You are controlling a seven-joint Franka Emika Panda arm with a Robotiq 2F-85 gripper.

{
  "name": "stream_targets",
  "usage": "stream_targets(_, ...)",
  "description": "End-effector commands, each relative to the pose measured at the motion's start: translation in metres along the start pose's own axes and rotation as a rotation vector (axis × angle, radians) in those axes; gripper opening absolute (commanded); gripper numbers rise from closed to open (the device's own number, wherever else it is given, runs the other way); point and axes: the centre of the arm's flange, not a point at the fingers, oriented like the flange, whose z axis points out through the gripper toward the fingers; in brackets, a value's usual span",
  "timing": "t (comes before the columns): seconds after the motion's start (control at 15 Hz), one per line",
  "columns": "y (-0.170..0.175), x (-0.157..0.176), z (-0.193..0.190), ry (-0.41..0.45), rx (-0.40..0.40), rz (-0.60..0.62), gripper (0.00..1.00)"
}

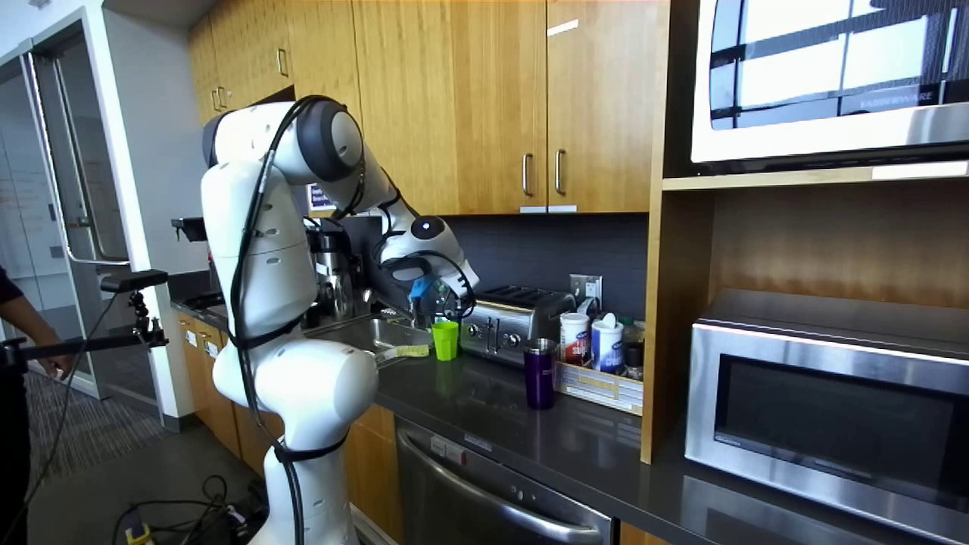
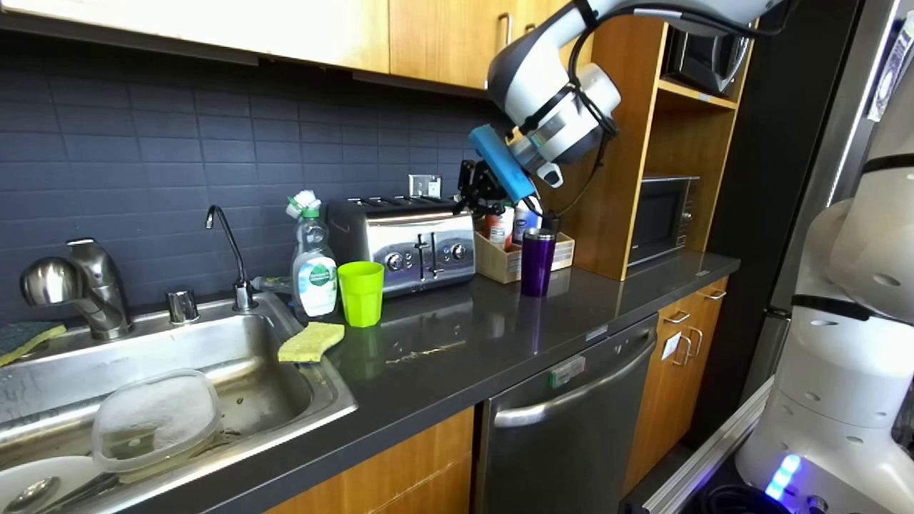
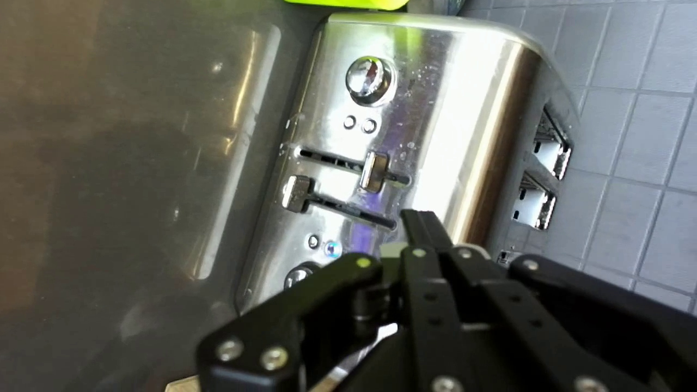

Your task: Press a button on the toaster

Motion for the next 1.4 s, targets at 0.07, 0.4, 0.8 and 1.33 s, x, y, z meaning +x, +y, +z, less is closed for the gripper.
stream_targets(0.07, 0.024, 0.013, 0.029, 0.063, 0.008, 0.003, 0.00)
stream_targets(0.4, 0.032, 0.021, 0.051, 0.095, -0.030, -0.008, 0.00)
stream_targets(0.8, 0.039, 0.025, 0.076, 0.129, -0.072, 0.001, 0.00)
stream_targets(1.33, 0.054, 0.030, 0.094, 0.133, -0.104, 0.015, 0.00)
